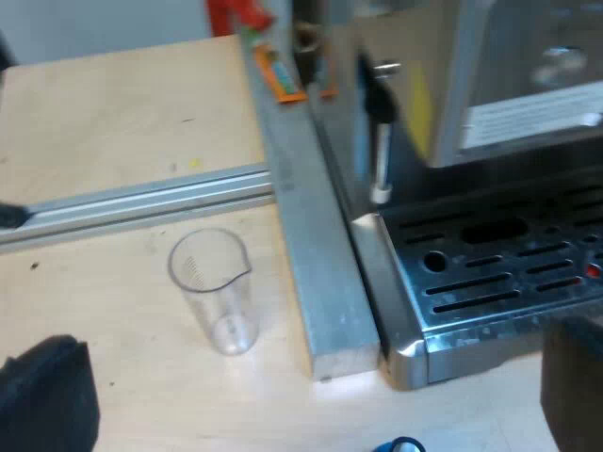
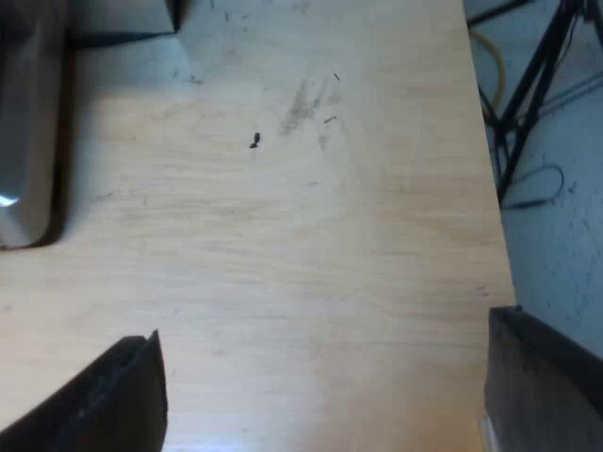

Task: Grind coffee beans and then tamp

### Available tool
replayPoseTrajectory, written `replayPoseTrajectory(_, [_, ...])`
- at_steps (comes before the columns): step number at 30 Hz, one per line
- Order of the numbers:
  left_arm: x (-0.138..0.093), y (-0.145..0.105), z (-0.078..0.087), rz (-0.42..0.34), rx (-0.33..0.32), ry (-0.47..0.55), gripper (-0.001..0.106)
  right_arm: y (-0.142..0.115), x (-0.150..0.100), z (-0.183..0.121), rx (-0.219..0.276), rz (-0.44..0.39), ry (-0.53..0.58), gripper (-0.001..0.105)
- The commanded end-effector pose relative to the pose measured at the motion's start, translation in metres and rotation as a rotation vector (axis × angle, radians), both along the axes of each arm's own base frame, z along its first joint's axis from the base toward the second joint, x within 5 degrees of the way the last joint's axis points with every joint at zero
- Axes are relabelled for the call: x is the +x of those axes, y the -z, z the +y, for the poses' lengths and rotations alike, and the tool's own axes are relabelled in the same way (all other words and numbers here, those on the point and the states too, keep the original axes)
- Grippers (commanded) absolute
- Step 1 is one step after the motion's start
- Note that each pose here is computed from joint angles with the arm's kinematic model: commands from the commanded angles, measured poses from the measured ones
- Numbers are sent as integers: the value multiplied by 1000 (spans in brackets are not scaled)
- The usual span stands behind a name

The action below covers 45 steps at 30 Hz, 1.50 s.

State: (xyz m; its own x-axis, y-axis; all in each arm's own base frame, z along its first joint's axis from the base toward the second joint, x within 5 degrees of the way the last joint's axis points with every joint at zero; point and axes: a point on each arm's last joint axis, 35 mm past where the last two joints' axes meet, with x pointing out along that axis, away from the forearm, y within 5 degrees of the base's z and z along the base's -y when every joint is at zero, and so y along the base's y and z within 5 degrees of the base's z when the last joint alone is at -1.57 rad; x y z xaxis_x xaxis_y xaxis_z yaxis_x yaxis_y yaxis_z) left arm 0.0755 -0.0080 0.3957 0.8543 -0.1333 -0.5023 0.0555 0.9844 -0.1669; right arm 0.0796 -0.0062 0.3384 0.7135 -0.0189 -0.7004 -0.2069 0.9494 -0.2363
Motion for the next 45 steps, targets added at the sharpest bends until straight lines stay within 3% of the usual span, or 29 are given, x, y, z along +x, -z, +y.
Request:
replayPoseTrajectory(1, [-4, -1, 1, 2, -18, -26, 97, -3, -12, 2, -16, -34, -36, 70])
replayPoseTrajectory(5, [-30, -2, 3, -36, -21, -25, 97, -6, -25, 3, -23, -90, -39, 70])
replayPoseTrajectory(8, [-58, -5, 5, -138, -27, -28, 97, -10, -40, 5, -26, -158, -44, 70])
replayPoseTrajectory(16, [-132, 4, 9, -369, -43, -24, 97, -13, -86, 13, 34, -362, -92, 70])
replayPoseTrajectory(19, [-133, 7, 9, -337, -40, -25, 97, -12, -102, 14, 28, -435, -92, 70])
replayPoseTrajectory(21, [-134, 9, 9, -319, -39, -25, 97, -12, -103, 14, 28, -438, -89, 70])
replayPoseTrajectory(24, [-138, 15, 10, -250, -30, -28, 97, -14, -111, 15, 66, -408, -67, 70])
replayPoseTrajectory(27, [-142, 23, 10, -174, -15, -37, 97, -16, -112, 17, 97, -421, -119, 70])
replayPoseTrajectory(32, [-141, 25, 11, -163, 3, -55, 97, -16, -111, 18, 107, -434, -142, 70])
replayPoseTrajectory(40, [-98, 37, 9, -254, -21, -92, 97, -6, -84, 15, 98, -503, -152, 70])
replayPoseTrajectory(45, [-71, 65, 8, -199, -21, -95, 97, 25, -65, 14, 114, -405, -144, 70])
